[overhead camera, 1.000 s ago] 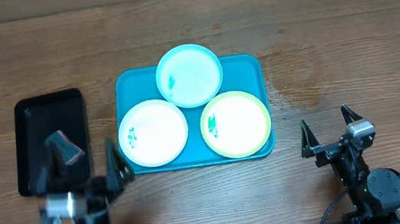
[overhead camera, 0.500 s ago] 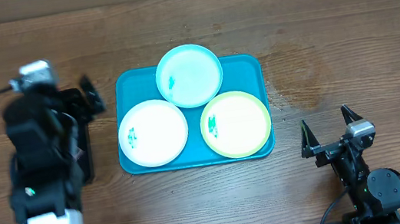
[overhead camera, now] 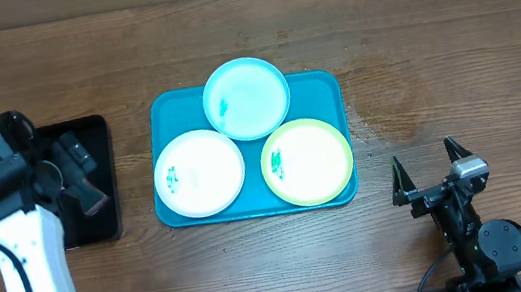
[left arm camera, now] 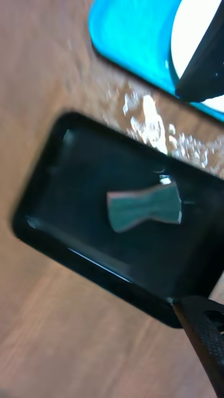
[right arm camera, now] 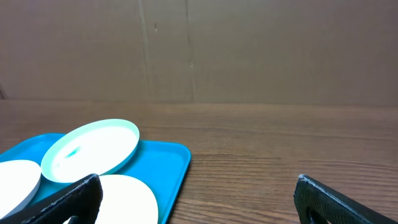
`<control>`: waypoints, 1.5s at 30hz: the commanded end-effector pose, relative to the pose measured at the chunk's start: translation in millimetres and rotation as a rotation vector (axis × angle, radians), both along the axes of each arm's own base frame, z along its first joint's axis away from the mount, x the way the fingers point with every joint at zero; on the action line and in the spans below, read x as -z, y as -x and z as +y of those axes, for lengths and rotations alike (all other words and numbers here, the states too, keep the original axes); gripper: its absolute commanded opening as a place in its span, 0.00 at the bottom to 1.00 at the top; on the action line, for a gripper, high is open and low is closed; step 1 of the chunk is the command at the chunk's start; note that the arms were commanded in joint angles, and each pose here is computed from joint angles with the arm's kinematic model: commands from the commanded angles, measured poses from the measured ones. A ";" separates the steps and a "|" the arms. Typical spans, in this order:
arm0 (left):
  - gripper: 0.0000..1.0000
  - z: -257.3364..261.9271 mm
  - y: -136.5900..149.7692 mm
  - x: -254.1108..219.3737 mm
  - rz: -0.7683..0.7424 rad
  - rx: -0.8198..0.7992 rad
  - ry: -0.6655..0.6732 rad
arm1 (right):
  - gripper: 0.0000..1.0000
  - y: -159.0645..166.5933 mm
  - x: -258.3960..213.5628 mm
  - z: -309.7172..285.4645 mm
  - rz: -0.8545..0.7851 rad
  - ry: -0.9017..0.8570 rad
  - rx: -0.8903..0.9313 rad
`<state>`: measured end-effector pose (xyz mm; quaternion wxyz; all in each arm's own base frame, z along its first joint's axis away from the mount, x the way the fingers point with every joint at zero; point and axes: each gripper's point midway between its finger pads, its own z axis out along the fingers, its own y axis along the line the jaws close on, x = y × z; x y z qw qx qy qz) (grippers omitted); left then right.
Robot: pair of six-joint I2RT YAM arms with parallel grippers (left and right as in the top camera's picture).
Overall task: Clean dirty plates on tray and stack at the side
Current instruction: 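Lower the left gripper and grasp the pink-green sponge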
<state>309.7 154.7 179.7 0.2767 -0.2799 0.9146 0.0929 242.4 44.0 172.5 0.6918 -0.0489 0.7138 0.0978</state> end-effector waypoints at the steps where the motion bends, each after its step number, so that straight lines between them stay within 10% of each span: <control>1: 1.00 15.7 3.2 21.5 0.057 -0.060 0.050 | 1.00 -0.4 1.4 -1.9 -0.005 -0.001 0.011; 27: 1.00 2.7 2.7 163.9 0.366 -0.047 0.344 | 1.00 -0.4 1.4 -1.9 -0.005 -0.001 0.011; 36: 0.72 1.5 4.8 173.7 0.391 -0.048 0.356 | 1.00 -0.4 1.4 -1.9 -0.005 -0.001 0.011; 45: 0.65 2.2 3.3 174.3 0.383 -0.048 0.353 | 1.00 -0.4 1.4 -1.9 -0.005 -0.001 0.011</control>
